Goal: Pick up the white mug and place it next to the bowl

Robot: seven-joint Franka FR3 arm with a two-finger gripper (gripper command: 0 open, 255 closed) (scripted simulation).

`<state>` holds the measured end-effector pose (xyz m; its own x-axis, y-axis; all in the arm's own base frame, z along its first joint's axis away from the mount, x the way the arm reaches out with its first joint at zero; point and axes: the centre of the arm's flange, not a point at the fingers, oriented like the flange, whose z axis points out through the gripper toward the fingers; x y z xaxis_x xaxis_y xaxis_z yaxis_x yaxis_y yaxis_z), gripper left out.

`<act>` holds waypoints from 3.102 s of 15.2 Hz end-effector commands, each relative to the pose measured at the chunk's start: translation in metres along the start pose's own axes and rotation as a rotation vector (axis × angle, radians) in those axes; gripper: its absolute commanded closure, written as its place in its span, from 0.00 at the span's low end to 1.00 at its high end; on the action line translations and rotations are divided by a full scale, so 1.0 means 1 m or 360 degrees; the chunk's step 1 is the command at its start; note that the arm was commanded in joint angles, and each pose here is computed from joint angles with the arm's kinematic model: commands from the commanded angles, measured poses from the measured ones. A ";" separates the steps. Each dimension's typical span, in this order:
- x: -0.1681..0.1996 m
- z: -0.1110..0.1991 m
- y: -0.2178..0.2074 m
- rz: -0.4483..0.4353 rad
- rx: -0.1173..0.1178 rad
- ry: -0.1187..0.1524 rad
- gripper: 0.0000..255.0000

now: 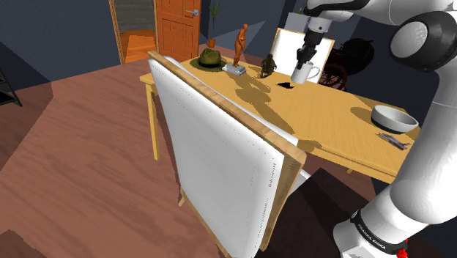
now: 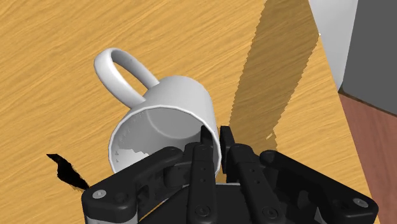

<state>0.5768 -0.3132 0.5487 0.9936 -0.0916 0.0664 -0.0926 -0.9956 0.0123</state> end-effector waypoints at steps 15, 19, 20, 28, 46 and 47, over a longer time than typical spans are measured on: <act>-0.143 -0.009 0.151 0.0000 0.0000 0.0000 1.00; -0.180 -0.011 0.190 0.0000 0.0000 0.0000 1.00; -0.189 -0.011 0.199 0.0000 0.0000 0.0000 1.00; -0.261 -0.016 0.276 0.0000 0.0000 0.0000 1.00; -0.335 0.038 0.349 0.0000 0.0000 0.0000 1.00; -0.336 0.043 0.349 0.0000 0.0000 0.0000 1.00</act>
<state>0.2138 -0.6306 0.4932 0.9936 -0.0917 0.0659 -0.0926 -0.9956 0.0116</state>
